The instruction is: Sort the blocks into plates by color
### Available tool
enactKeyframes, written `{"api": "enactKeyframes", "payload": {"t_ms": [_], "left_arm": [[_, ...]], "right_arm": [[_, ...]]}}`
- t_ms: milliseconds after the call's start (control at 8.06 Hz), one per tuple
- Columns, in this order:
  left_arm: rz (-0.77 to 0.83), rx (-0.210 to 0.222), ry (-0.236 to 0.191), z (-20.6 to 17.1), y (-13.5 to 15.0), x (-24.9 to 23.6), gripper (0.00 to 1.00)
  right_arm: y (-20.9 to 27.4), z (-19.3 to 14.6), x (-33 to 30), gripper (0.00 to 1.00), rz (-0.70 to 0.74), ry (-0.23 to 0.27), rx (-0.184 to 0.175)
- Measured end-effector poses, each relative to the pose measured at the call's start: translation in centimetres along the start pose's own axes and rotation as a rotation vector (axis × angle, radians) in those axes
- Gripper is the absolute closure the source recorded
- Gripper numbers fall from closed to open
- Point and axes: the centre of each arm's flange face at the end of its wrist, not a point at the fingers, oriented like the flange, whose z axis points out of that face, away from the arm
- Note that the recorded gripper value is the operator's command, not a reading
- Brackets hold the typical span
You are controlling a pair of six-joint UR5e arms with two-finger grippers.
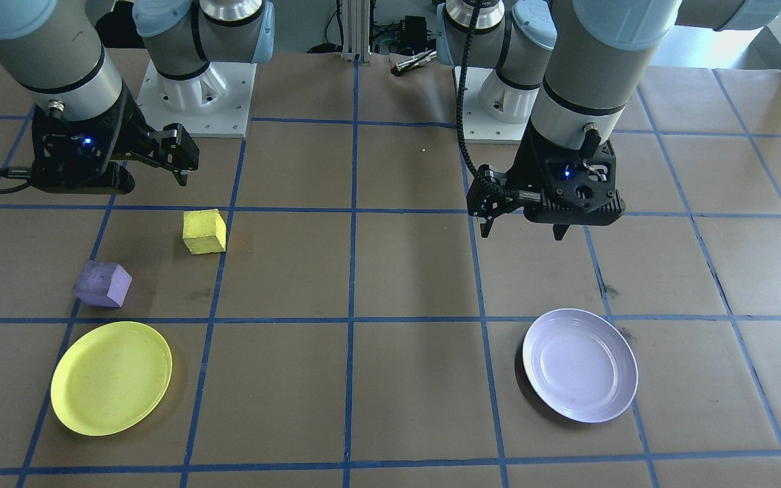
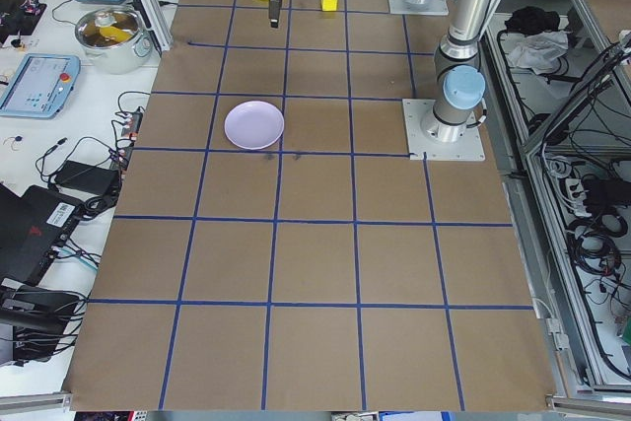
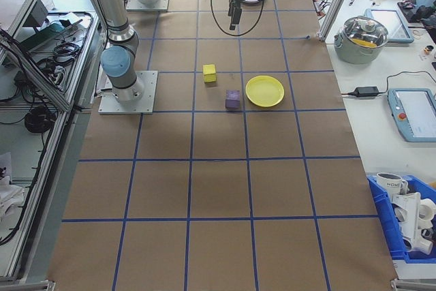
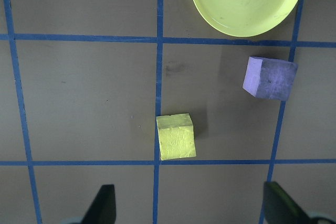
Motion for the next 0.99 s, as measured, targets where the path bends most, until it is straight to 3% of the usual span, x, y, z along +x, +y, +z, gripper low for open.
{"api": "enactKeyframes", "payload": {"t_ms": [620, 993], "left_arm": [[0.000, -0.009, 0.002, 0.0, 0.4, 0.0, 0.00], [-0.001, -0.012, 0.003, 0.2, 0.3, 0.0, 0.00]], "right_arm": [[-0.5, 3.0, -0.1, 0.00, 0.000, -0.005, -0.037], [-2.6, 10.1, 0.0, 0.00, 0.000, 0.005, -0.049]]}}
